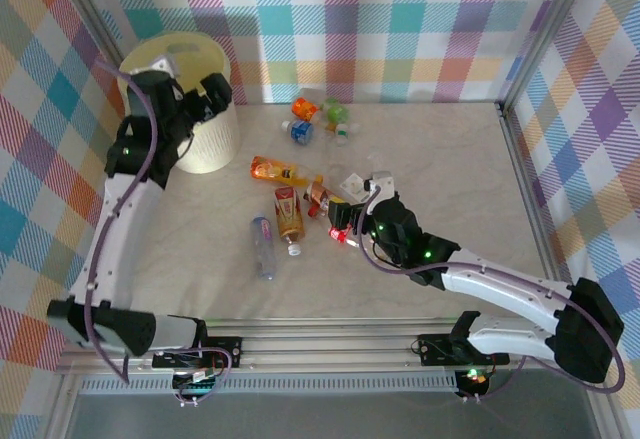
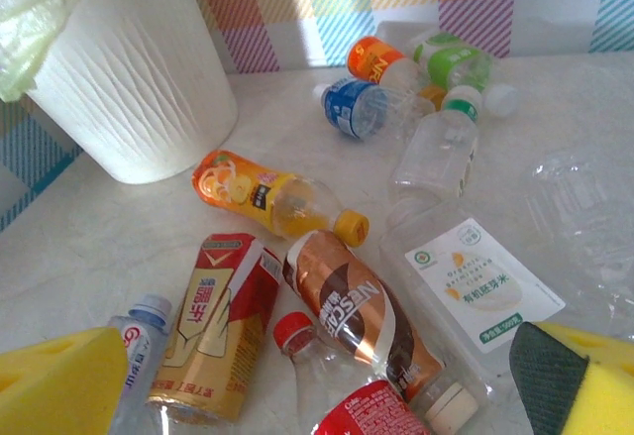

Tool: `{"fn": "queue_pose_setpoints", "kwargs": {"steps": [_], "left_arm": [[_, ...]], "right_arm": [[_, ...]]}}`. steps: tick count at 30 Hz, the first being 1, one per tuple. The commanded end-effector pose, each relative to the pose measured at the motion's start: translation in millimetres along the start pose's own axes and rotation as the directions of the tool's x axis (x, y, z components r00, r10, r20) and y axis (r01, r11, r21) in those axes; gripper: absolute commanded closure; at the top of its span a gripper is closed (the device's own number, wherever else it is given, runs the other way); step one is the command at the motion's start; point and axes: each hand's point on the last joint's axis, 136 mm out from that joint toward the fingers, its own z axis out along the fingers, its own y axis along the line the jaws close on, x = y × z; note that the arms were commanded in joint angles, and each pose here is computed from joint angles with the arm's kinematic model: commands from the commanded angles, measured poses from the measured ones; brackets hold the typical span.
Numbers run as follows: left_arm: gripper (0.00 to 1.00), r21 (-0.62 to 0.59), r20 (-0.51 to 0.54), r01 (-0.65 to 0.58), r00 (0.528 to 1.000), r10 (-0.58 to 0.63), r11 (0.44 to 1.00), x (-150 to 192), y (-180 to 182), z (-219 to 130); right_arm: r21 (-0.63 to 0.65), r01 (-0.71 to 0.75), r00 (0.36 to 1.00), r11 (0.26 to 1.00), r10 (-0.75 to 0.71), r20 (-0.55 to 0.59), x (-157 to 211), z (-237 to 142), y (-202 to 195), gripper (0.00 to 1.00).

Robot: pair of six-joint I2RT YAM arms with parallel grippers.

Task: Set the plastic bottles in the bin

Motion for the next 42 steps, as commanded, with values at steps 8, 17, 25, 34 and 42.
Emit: {"fn": "queue_pose_setpoints", "kwargs": {"steps": [8,17,25,34,42], "left_arm": [[0.00,-0.058,-0.385,0.001,0.923,-0.023,0.998,144,34,-9],[0.00,-0.142,-0.612,0.045,0.781,-0.123,0.989,255,71,-8],[0.00,-0.204,-0.711,-0.014,0.690,-0.138,0.979,319,99,-4],[0.10,-0.226,-0.775,-0.138,0.625,-0.093,0.964,350,116,19],[0.16,-0.247,-0.777,-0.166,0.622,-0.093,0.955,363,126,39]], "right_arm": [[-0.012,-0.063,0.998,0.998,0.063,0.031,-14,9,7,0.00],[-0.005,-0.052,0.998,0.999,0.052,-0.023,-3,14,8,0.00],[0.024,-0.044,0.996,0.999,0.046,-0.070,4,18,5,0.00],[0.020,-0.058,0.994,0.998,0.060,-0.090,7,20,7,0.00],[0.024,-0.050,0.993,0.998,0.052,-0.102,11,18,5,0.00]]}}
